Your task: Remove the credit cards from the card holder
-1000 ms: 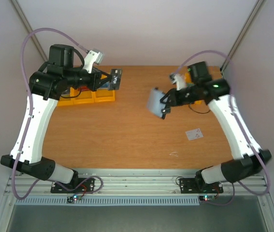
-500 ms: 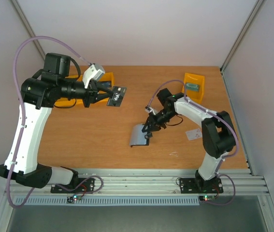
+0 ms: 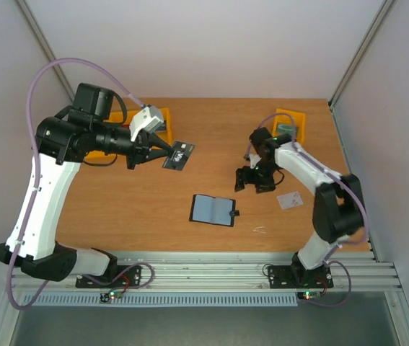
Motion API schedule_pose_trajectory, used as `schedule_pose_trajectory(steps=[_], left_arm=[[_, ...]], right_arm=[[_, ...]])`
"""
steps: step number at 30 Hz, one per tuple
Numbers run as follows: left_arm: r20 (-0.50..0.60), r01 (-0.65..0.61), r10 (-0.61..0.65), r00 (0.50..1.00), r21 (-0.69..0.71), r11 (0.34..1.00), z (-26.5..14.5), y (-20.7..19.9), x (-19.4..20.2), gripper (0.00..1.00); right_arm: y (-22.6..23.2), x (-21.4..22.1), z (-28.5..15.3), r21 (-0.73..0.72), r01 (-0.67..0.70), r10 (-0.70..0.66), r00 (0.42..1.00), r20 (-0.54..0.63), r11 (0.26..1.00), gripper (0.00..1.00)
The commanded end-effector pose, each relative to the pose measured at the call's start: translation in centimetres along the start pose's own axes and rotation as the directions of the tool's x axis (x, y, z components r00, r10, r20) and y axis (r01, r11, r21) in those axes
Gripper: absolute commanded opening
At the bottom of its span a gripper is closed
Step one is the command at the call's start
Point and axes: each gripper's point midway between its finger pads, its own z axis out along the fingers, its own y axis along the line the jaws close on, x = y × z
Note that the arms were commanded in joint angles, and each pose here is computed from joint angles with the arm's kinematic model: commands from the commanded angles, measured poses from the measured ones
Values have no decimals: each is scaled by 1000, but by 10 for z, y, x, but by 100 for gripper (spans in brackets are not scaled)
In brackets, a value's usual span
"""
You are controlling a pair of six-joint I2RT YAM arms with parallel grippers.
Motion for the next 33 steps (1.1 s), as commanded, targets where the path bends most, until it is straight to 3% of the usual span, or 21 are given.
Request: schedule_pose_trajectory(steps=[1,3,5,7,9,11,13,17,25,28,33], left_arm=[[-67,-75,78,995,52,996,9,-16,15,0],[-90,-83,92,992,94,992,15,-24,21,0],[-101,-89,103,989,140,986,19,-32,25,0],[-105,-84,104,989,185,979,23,-39,27,0],[-107,-80,106,989,218,973,24,-46,28,0],[-111,-90,119,987,238,967,25,-50,29,0],[-113,-99,130,985,246,964,26,-52,29,0],[-119,-100,135,984,265,959,27,-57,32,0],[-112,-98,132,985,270,958,27,-58,29,0],[-111,-95,128,986,268,959,27,-58,28,0],[-105,-84,116,988,265,960,28,-57,25,0]], right_arm=[[-9,-15,-103,267,58,-141,942,306,962,95],[25,-11,-137,258,220,-307,877,370,941,98],[78,9,-166,173,442,-472,774,423,880,97],[137,42,-195,3,652,-566,656,500,758,97],[186,80,-221,-162,790,-598,564,570,591,96],[219,108,-239,-267,855,-607,506,613,444,95],[239,122,-247,-302,882,-616,469,634,361,94],[258,127,-247,-301,899,-633,437,639,317,85],[264,121,-239,-296,889,-645,457,612,350,21],[263,125,-241,-300,893,-644,451,618,337,5],[260,126,-241,-282,895,-645,445,622,345,1]])
